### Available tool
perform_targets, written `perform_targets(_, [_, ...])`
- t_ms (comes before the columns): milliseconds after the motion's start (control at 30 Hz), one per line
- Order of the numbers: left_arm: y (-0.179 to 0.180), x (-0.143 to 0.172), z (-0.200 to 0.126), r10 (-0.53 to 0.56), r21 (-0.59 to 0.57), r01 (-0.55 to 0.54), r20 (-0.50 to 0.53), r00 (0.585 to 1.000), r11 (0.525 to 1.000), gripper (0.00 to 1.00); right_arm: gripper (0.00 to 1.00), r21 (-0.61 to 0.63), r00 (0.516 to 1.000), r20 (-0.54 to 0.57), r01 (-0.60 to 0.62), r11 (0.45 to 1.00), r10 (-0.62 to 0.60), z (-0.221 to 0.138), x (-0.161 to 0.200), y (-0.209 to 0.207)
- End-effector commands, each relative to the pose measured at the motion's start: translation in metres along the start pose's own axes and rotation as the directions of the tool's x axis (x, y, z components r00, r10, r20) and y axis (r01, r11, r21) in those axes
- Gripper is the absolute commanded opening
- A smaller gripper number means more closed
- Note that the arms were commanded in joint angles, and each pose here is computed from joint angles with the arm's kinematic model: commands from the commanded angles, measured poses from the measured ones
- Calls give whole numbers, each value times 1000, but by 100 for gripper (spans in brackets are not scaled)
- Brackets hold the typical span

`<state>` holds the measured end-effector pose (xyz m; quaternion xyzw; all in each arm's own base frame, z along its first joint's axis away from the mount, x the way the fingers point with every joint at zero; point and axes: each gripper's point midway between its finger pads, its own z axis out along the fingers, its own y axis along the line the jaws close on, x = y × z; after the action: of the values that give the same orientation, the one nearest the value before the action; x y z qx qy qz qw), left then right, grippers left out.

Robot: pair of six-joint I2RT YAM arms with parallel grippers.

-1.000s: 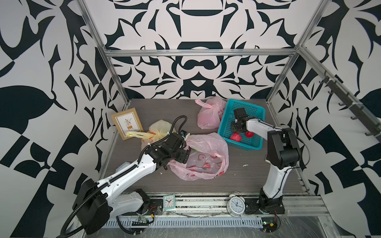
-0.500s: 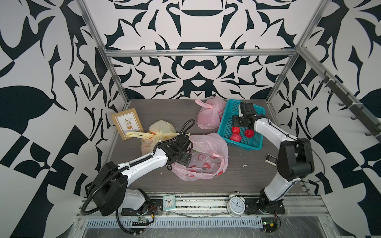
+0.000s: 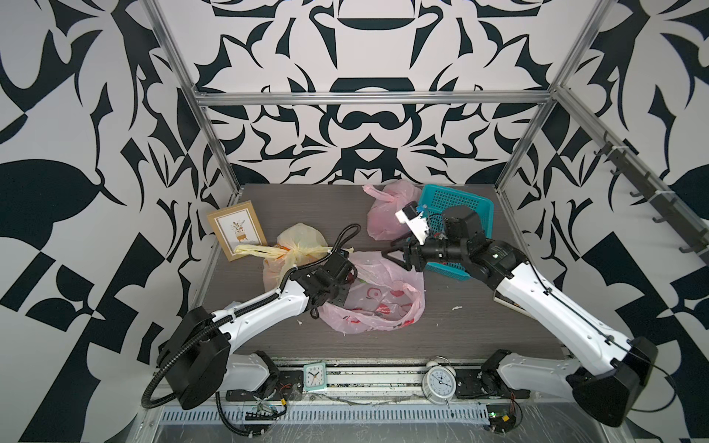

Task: Untie the knot of a plastic bag & take out the apple
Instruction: Adjust the plastic bag at the center of the board.

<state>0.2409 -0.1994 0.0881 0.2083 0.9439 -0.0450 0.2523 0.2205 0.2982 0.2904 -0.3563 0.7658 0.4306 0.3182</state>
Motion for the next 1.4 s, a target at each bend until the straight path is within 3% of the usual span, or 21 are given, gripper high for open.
perform_targets(0, [4, -5, -10, -8, -16, 9, 26, 1000, 1000, 17, 49, -206, 992, -112, -88, 975, 65, 25, 36, 40])
perform_targets(133, [2, -16, -14, 10, -10, -10, 66, 998, 1000, 17, 46, -215, 964, -223, -192, 958, 144, 66, 79, 50])
perform_targets(267, [-5, -35, -30, 72, -25, -69, 161, 984, 997, 16, 46, 26, 934, -267, -237, 971, 236, 99, 110, 11])
perform_targets(400, [-18, -40, -34, 126, -32, -123, 191, 973, 992, 15, 42, 212, 912, -246, -280, 936, 329, 129, 131, -24])
perform_targets(533, [-32, -36, -38, 190, -58, -182, 226, 955, 982, 15, 42, 425, 919, -160, -266, 865, 361, 132, 141, -63])
perform_targets(767, [-28, -29, -45, 192, -72, -179, 257, 947, 981, 15, 49, 613, 972, 61, -215, 760, 226, 90, 103, -97])
perform_targets(900, [-27, -22, -43, 190, -57, -181, 257, 948, 982, 15, 52, 627, 977, 125, -214, 749, 174, 85, 82, -100])
perform_targets(1100, [-29, -16, -38, 194, -41, -189, 244, 950, 981, 15, 58, 629, 982, 90, -184, 756, 164, 100, 75, -103])
perform_targets(1200, [-27, -17, -39, 189, -39, -185, 246, 951, 982, 17, 60, 581, 983, 82, -182, 793, 165, 105, 72, -94])
perform_targets(1267, [-22, -17, -40, 177, -36, -174, 249, 952, 984, 18, 60, 476, 984, 56, -178, 861, 172, 110, 70, -74])
perform_targets(1367, [-14, -20, -44, 151, -28, -149, 255, 955, 988, 18, 58, 372, 983, 15, -173, 912, 181, 106, 72, -50])
